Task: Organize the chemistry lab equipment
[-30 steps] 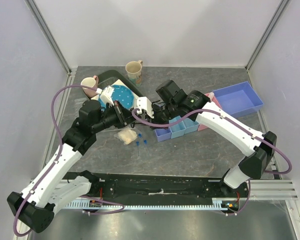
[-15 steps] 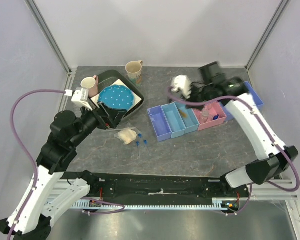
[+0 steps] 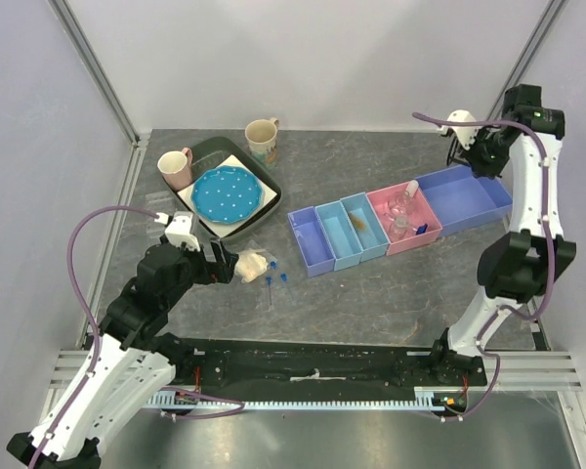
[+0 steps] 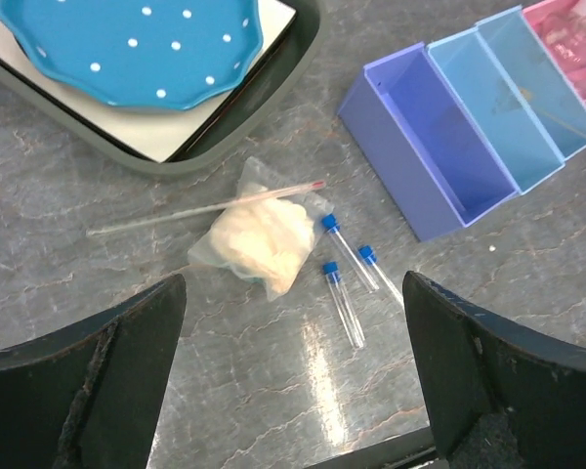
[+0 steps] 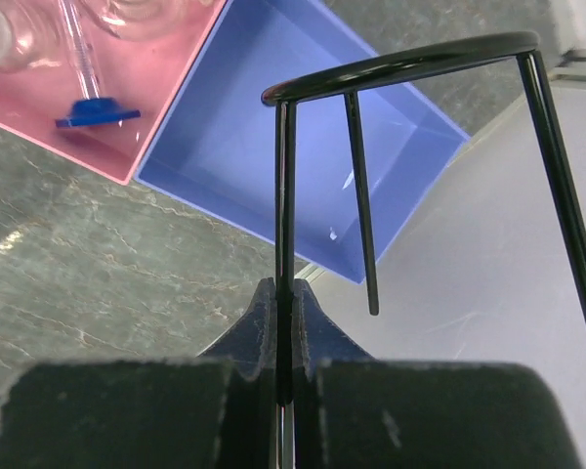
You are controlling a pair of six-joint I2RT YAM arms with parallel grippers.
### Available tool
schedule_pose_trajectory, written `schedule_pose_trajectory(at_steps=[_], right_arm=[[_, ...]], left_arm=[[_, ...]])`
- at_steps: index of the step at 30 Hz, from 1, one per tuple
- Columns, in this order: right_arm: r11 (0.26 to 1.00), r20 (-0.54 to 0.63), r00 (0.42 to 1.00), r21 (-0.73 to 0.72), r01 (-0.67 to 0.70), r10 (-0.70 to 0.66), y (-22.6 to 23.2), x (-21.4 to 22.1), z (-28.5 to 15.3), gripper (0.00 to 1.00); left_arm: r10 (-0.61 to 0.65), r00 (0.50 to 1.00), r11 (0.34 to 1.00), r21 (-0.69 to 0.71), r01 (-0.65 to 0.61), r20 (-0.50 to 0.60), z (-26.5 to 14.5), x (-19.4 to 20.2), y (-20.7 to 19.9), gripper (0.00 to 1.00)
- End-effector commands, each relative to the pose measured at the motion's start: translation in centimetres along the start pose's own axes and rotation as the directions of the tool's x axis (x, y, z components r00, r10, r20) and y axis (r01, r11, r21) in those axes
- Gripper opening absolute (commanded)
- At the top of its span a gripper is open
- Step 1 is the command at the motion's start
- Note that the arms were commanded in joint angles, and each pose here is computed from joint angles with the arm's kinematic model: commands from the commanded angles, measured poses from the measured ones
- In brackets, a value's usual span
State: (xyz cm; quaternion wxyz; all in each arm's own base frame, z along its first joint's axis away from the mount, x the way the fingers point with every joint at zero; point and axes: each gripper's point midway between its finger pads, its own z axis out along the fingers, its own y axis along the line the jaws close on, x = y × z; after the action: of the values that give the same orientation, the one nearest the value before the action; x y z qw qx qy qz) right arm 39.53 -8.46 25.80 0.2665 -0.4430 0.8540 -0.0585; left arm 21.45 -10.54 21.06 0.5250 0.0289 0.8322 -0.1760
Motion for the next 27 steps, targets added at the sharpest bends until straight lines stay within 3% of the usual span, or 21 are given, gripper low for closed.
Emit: schedule_pose_trajectory(at_steps=[1,10,27], right_arm=[[0.989,-0.091,0.992,-0.126,0.074,-0.086,0.9,1.8,2.1,0.04],[0.972,-0.187,0.980,-0.232,0.020,-0.065,0.9,4.3,7.6,0.05],[0.941,-0.285,0.957,-0.334,-0.057,-0.043,2.6,7.2,12.3,0.13]], left_arm=[[0.038,0.996,0.999,-0.018,-0.037,0.081,-0.3,-1.3,0.6,0.98],[0.057,0.995,0.998,-0.034,-0.054,0.082,0.0,-1.2,0.9,0.98],[0.059,0.995,0.998,-0.026,-0.057,0.076,0.0,-1.1,0.8,0.98]])
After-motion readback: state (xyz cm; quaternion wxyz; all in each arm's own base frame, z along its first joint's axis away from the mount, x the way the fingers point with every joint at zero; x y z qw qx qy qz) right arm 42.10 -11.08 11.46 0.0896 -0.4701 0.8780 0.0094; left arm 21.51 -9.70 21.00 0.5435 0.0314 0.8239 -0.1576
